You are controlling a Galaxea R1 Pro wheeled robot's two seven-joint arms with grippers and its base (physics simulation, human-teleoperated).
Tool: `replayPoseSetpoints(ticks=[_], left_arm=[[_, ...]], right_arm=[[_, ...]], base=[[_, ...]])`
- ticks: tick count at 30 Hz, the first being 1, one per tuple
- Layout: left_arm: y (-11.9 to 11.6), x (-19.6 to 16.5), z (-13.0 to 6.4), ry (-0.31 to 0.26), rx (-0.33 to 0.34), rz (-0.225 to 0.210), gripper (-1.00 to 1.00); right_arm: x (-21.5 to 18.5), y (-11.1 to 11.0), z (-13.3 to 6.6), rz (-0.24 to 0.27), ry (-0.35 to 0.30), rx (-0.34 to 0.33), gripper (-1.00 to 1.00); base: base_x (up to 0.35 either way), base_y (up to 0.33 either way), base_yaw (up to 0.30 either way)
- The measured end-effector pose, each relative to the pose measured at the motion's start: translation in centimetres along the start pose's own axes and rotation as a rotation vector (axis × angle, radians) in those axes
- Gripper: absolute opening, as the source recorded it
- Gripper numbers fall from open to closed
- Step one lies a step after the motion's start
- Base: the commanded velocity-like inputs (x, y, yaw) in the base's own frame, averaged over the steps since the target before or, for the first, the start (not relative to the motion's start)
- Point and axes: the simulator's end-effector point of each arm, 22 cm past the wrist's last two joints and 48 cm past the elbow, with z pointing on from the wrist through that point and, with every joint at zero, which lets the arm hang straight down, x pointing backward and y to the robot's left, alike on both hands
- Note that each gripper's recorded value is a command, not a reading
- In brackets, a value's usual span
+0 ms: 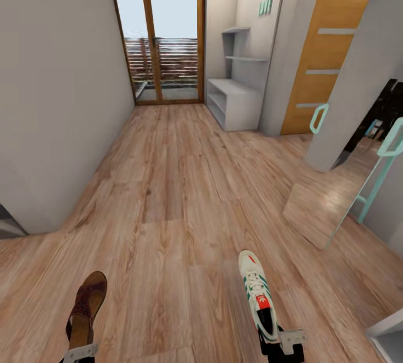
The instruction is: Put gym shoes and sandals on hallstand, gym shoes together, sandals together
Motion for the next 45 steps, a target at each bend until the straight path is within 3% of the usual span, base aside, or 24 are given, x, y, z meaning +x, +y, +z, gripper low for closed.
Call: replayPoseSetpoints(ticks=[14, 30, 45], left_arm=[[0.0, 0.3, 0.0, 0.005, 0.000, 0.002, -1.00], [-1.7, 1.1, 0.0, 0.019, 0.019, -0.007, -1.00], [-1.3, 1.3, 0.1, 0.022, 0.011, -0.008, -1.00]], right_arm=[[0.4, 0.0, 0.0, 0.010, 0.008, 0.009, -1.00], [0.9, -0.9, -0.1, 0.005, 0.019, 0.024, -1.00], [1.3, -0.3, -0.1, 0.011, 0.027, 0.019, -1.00]], base=[[0.336, 0.000, 0.181], [0.336, 0.000, 0.243], [0.337, 0.000, 0.243]])
